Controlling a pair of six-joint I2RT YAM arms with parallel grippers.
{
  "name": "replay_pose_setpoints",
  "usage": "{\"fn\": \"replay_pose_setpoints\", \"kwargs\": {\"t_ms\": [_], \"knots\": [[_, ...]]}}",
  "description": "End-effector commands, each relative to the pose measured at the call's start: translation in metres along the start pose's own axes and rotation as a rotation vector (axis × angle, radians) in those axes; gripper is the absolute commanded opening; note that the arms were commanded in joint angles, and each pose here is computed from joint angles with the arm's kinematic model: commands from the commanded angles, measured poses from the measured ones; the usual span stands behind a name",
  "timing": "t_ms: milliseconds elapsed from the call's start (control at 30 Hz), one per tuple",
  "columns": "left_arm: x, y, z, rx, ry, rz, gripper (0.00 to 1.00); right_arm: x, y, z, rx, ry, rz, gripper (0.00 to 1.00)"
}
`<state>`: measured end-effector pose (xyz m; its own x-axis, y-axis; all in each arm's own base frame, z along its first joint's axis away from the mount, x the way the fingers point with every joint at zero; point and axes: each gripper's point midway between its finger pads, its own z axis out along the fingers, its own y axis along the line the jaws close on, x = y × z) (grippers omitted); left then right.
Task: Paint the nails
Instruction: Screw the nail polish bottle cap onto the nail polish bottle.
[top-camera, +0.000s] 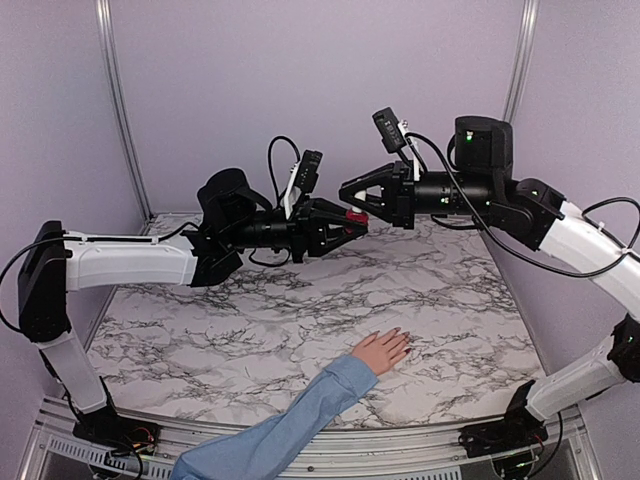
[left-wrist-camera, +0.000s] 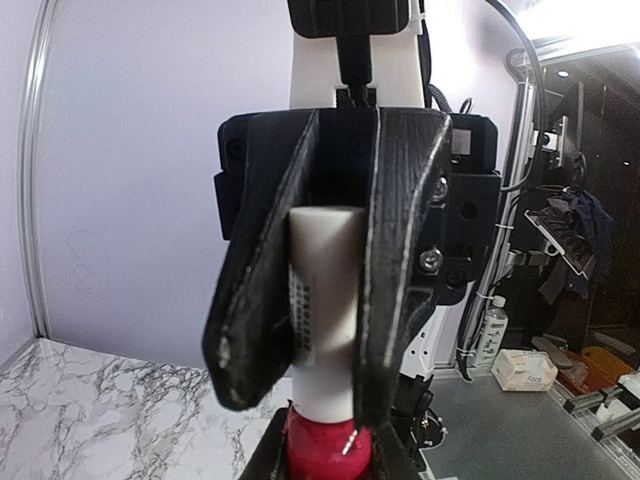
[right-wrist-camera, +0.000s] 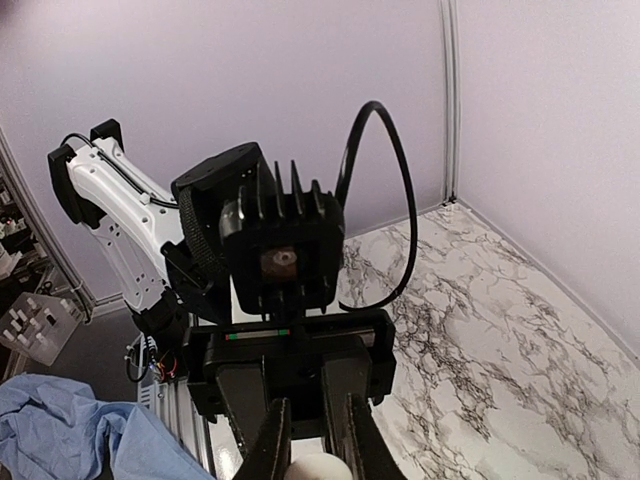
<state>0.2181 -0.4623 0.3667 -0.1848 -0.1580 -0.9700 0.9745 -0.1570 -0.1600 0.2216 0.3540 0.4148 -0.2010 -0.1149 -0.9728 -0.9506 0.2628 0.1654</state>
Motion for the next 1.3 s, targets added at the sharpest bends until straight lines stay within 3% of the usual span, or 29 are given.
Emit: {"fn": "replay_pose_setpoints", "kwargs": {"t_ms": [0, 233, 667, 867, 1067, 1100, 1267], "knots": [[-0.024, 0.019, -0.010, -0.161, -0.076, 0.080, 0.00, -0.006, -0.016, 0.000, 0.093, -0.018, 0.042, 0.00], [-0.026, 0.038, -0.013, -0.320, -0.083, 0.150, 0.00, -0.008, -0.033, 0.001, 0.180, -0.039, 0.088, 0.00], [-0.016, 0.085, -0.018, -0.791, -0.020, 0.306, 0.00, 0.002, -0.059, 0.006, 0.370, -0.031, 0.132, 0.00], [-0.003, 0.083, -0.005, -0.869, 0.057, 0.409, 0.00, 0.003, -0.064, 0.004, 0.410, -0.030, 0.142, 0.00], [0.004, 0.080, -0.014, -0.795, 0.035, 0.329, 0.00, 0.001, -0.062, -0.002, 0.404, -0.032, 0.123, 0.00], [0.005, 0.080, -0.017, -0.777, 0.029, 0.310, 0.00, 0.000, -0.061, -0.003, 0.397, -0.034, 0.120, 0.01], [0.006, 0.076, -0.028, -0.714, 0.016, 0.276, 0.00, -0.004, -0.061, -0.006, 0.378, -0.045, 0.112, 0.28]]}}
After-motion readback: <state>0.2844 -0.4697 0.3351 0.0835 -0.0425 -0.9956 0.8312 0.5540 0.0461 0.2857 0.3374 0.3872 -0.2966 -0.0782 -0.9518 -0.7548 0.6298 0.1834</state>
